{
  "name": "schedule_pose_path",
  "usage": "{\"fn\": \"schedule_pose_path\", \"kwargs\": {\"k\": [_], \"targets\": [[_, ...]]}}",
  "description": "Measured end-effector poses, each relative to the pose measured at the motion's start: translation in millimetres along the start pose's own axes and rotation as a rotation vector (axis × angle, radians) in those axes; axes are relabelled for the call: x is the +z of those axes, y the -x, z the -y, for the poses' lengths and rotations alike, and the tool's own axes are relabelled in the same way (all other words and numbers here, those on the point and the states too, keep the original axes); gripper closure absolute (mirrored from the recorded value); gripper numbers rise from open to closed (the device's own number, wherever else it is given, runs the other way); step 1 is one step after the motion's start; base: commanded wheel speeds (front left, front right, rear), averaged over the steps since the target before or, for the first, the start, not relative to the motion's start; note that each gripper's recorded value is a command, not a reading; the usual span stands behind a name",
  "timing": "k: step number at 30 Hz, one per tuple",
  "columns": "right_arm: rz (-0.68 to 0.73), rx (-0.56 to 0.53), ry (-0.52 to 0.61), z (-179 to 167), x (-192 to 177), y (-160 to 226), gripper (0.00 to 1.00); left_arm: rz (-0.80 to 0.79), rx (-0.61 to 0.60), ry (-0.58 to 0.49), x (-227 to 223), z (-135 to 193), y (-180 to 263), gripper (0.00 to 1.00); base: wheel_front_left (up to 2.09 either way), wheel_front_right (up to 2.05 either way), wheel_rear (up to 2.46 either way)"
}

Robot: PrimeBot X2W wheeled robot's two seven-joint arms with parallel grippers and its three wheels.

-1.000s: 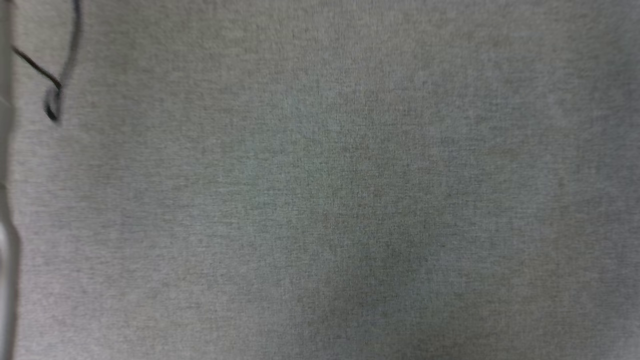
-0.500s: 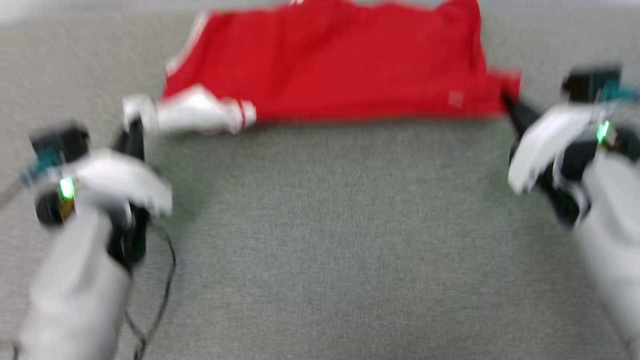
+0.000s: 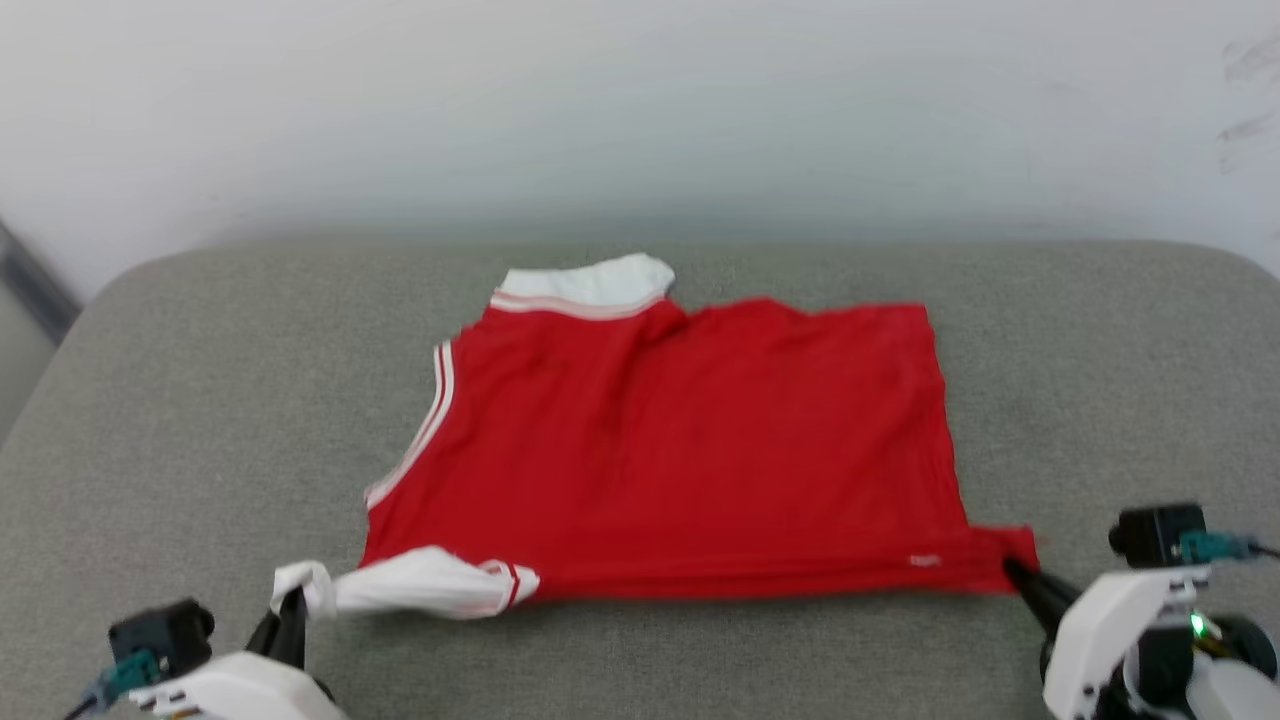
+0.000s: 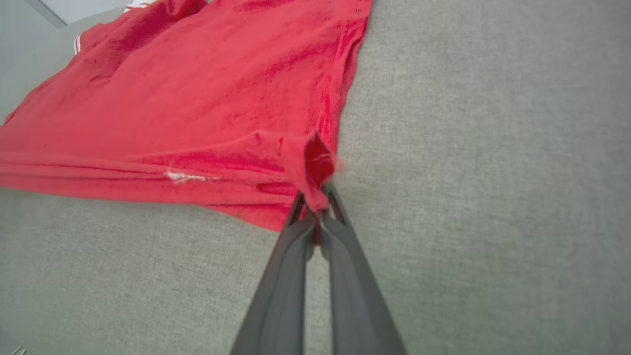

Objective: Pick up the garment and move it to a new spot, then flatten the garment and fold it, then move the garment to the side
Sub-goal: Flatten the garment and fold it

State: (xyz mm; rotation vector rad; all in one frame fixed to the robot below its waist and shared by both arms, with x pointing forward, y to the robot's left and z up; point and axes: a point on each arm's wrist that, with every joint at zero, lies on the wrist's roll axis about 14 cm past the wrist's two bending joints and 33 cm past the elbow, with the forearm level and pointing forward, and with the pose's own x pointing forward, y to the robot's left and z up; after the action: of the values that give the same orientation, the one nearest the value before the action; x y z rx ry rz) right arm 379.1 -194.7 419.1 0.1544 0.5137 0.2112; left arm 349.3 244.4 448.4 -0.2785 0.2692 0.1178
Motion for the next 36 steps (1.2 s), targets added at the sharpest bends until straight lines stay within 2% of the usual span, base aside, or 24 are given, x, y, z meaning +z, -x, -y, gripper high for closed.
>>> {"fn": "schedule_pose_path", "kwargs": {"k": [6, 12, 21, 22, 30, 31, 32, 33, 34, 36], "targets": [[-0.116, -0.012, -0.050, 0.7, -40.8, 34.1, 1.00, -0.046, 0.038, 0.020, -7.1, -2.8, 39.0, 1.00, 0.00, 0.00, 0.00], [-0.155, -0.029, -0.044, -1.2, -33.8, 46.1, 1.00, -0.046, -0.009, 0.021, 5.3, 16.6, 41.7, 1.00, 0.00, 0.00, 0.00], [-0.143, -0.032, -0.008, -7.1, 2.9, 14.9, 1.00, -0.008, -0.142, -0.014, 35.0, 58.7, -15.6, 1.00, 0.00, 0.00, 0.00], [-0.150, -0.030, -0.010, -7.0, 7.2, 2.3, 1.00, -0.011, -0.162, -0.020, 37.1, 65.2, -34.0, 1.00, 0.00, 0.00, 0.00], [-0.226, -0.029, -0.012, -2.3, -5.5, -38.6, 1.00, -0.116, -0.156, -0.019, 2.9, 66.5, -83.4, 1.00, 0.00, 0.00, 0.00], [-0.234, -0.029, -0.014, -2.0, -8.9, -42.9, 0.90, -0.152, -0.153, -0.012, -8.0, 65.1, -86.5, 1.00, 0.00, 0.00, 0.00], [-0.246, -0.029, -0.020, -1.2, -13.4, -46.4, 0.68, -0.174, -0.149, -0.012, -16.2, 63.0, -89.7, 1.00, 0.00, 0.00, 0.00], [-0.256, -0.030, -0.024, -0.5, -18.4, -49.1, 0.39, -0.191, -0.146, -0.011, -22.7, 61.9, -92.8, 1.00, 0.00, 0.00, 0.00], [-0.255, -0.030, -0.030, 0.1, -21.3, -51.1, 0.00, -0.212, -0.140, -0.002, -29.5, 59.8, -95.0, 0.81, 0.00, 0.00, 0.00], [-0.241, -0.030, -0.030, 0.3, -22.0, -54.4, 0.00, -0.252, -0.139, 0.019, -42.6, 60.3, -95.3, 0.30, 0.00, 0.00, 0.00]]}}
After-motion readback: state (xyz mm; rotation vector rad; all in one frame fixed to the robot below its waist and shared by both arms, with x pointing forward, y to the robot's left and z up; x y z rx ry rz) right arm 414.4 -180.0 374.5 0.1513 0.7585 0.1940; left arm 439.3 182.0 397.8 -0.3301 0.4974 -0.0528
